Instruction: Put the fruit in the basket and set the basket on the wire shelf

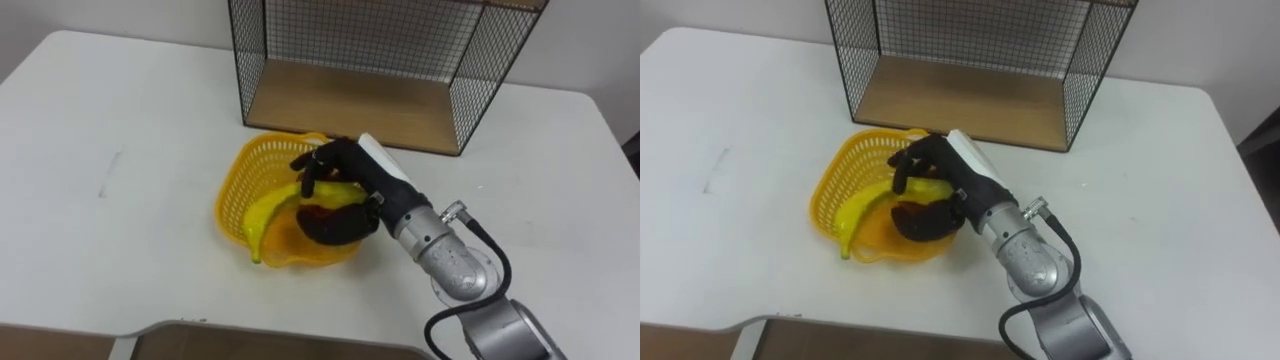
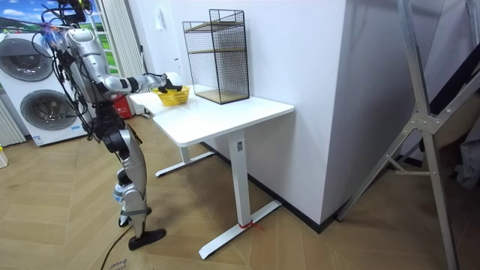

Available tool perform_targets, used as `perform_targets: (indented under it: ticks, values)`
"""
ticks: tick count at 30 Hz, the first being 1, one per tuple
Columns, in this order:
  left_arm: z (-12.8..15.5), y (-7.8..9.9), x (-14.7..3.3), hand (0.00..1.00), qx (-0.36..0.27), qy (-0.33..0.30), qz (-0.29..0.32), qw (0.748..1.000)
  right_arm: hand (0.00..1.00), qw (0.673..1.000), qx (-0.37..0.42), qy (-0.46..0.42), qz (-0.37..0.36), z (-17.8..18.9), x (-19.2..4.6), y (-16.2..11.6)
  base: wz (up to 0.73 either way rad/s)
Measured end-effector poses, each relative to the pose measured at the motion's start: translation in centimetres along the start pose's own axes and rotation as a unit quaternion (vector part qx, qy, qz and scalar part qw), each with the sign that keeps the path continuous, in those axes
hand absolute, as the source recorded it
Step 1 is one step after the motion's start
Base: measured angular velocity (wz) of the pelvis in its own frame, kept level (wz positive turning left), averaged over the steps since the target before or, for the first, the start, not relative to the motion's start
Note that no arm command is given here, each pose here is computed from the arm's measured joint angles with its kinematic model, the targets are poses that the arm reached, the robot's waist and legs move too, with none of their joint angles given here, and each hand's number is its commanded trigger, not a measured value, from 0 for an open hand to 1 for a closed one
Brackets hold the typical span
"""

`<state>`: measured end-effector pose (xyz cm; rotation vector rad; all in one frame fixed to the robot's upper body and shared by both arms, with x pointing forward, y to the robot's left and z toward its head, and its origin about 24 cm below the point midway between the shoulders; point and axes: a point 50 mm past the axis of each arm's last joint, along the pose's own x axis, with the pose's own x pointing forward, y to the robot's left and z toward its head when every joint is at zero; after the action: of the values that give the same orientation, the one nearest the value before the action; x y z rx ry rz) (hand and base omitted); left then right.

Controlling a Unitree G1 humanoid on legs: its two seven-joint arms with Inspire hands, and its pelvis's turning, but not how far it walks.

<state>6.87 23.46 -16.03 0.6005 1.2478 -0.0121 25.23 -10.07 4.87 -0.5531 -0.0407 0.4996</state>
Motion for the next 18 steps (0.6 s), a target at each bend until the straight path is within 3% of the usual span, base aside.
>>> perform_targets:
  ticks: [18]
  values:
    - [0.16, 0.08, -0.06, 0.00, -0.002, -0.005, 0.003, 1.000, 0.00, 1.000, -0.008, 0.017, 0.018, -0.65, -0.51, 0.82, 0.00]
